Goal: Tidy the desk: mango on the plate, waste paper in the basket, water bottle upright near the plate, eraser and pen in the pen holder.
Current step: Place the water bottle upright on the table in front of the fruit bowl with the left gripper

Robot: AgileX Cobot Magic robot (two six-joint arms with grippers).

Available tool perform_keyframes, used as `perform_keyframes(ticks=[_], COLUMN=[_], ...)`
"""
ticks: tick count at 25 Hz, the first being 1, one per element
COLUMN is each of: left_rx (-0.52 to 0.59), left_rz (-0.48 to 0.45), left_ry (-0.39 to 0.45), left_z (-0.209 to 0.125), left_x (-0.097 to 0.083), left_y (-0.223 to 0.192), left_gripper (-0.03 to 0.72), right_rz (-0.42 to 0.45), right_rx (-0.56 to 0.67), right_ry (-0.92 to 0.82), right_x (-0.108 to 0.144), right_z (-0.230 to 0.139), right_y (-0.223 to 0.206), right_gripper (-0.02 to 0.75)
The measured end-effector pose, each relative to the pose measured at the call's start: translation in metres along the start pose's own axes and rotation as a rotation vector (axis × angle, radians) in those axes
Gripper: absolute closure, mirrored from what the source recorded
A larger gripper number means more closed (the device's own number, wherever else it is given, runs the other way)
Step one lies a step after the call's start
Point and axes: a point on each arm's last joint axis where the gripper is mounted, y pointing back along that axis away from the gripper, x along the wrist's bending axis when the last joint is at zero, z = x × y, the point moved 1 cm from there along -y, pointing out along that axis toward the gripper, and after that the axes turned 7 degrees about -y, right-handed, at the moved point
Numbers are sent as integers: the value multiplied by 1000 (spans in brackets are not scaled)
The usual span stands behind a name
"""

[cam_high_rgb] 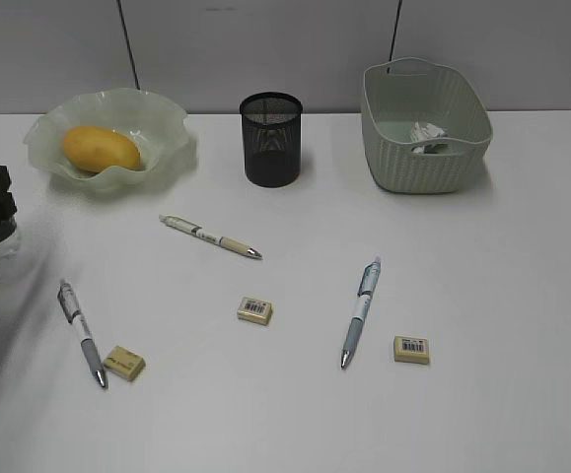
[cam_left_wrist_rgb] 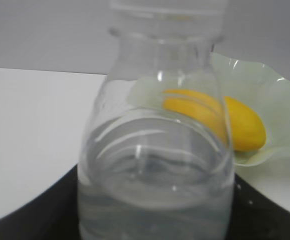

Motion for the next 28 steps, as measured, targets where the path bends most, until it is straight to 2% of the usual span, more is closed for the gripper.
perform_keyframes(ticks=[6, 11, 19, 28], left_rx=[5, -24, -30, 20], left_rz=[-29, -88, -96, -106], left_ry=[9, -11, -10, -15], left_z=[-25, -31, -33, -39], left_x=[-4, -10, -11, -12], left_y=[-8, -11, -11, -11], left_gripper=[180, 180, 147, 60], right_rz=[1, 1, 3, 4], right_rx=[-1, -1, -1, -1], right_ry=[-2, -2, -3, -3], right_x=[0, 0, 0, 0], right_z=[0, 0, 0, 0], right_y=[0, 0, 0, 0], right_gripper=[153, 153, 153, 153])
